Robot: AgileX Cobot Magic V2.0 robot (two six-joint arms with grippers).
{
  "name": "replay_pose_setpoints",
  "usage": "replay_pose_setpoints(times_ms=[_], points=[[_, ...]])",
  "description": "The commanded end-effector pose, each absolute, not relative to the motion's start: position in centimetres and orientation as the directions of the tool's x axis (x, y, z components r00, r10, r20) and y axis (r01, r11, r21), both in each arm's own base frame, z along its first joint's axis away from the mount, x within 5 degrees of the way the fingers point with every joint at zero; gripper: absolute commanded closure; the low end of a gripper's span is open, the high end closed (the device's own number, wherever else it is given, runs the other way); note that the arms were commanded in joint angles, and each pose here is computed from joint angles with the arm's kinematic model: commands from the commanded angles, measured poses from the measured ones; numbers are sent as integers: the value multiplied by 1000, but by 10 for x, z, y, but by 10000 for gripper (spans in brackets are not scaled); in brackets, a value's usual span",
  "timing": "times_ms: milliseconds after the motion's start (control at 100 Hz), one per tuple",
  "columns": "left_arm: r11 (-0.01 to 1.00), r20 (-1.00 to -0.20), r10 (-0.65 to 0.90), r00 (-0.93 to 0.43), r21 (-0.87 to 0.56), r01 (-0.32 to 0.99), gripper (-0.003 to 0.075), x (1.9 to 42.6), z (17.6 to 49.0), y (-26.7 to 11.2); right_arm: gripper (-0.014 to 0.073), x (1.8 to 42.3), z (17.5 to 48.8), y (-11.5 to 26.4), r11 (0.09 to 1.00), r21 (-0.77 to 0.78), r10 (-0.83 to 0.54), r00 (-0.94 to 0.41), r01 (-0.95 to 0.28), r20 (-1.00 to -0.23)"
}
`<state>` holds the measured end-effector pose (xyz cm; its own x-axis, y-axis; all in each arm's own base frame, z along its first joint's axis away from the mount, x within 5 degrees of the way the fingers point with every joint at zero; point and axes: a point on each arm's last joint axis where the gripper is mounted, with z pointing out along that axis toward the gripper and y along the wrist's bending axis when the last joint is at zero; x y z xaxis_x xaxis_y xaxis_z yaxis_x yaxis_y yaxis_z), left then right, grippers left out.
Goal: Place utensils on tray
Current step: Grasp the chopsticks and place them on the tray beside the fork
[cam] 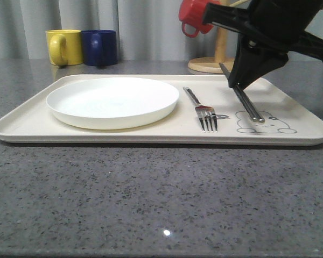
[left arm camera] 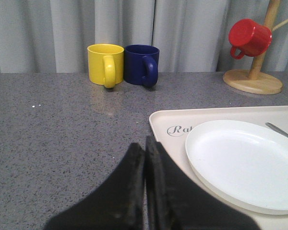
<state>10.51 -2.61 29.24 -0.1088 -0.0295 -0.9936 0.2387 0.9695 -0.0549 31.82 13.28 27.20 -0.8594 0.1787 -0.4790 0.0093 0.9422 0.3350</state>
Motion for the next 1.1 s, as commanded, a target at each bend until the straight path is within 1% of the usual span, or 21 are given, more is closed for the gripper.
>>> replay_pose_setpoints(times_ms=[0, 170, 420, 540, 630, 820, 890, 990, 1090], points=[[973, -998, -61, -5, -61, 225, 738, 106, 309, -24, 652, 321, 293, 133, 931, 365, 201, -805, -21, -558], [973, -998, -61, -5, -61, 225, 738, 106, 309, -24, 652, 325, 288, 134, 931, 365, 202, -806, -18, -556], [973, -998, -61, -5, -61, 225, 738, 106, 309, -24, 652, 329, 274, 136, 936, 351, 193, -828, -5, -527], [973, -998, -61, -5, -61, 225, 738, 106, 309, -24, 630, 329, 273, 136, 938, 347, 190, -834, -2, -517], [973, -998, -61, -5, -61, 225, 738, 106, 309, -24, 569, 329, 273, 136, 938, 347, 190, -834, -2, -518], [973, -998, -61, -5, -61, 225, 738, 106, 309, -24, 369, 328, 273, 136, 938, 346, 189, -837, -1, -514], [973, -998, -61, -5, -61, 225, 738, 106, 309, -24, 315, 328, 274, 136, 938, 346, 189, -836, -2, -516], [973, -998, -61, -5, -61, 225, 738, 106, 309, -24, 274, 327, 277, 135, 937, 349, 191, -832, -3, -521], [973, -998, -61, -5, -61, 225, 738, 106, 309, -24, 269, 322, 287, 132, 935, 354, 194, -822, -10, -536]])
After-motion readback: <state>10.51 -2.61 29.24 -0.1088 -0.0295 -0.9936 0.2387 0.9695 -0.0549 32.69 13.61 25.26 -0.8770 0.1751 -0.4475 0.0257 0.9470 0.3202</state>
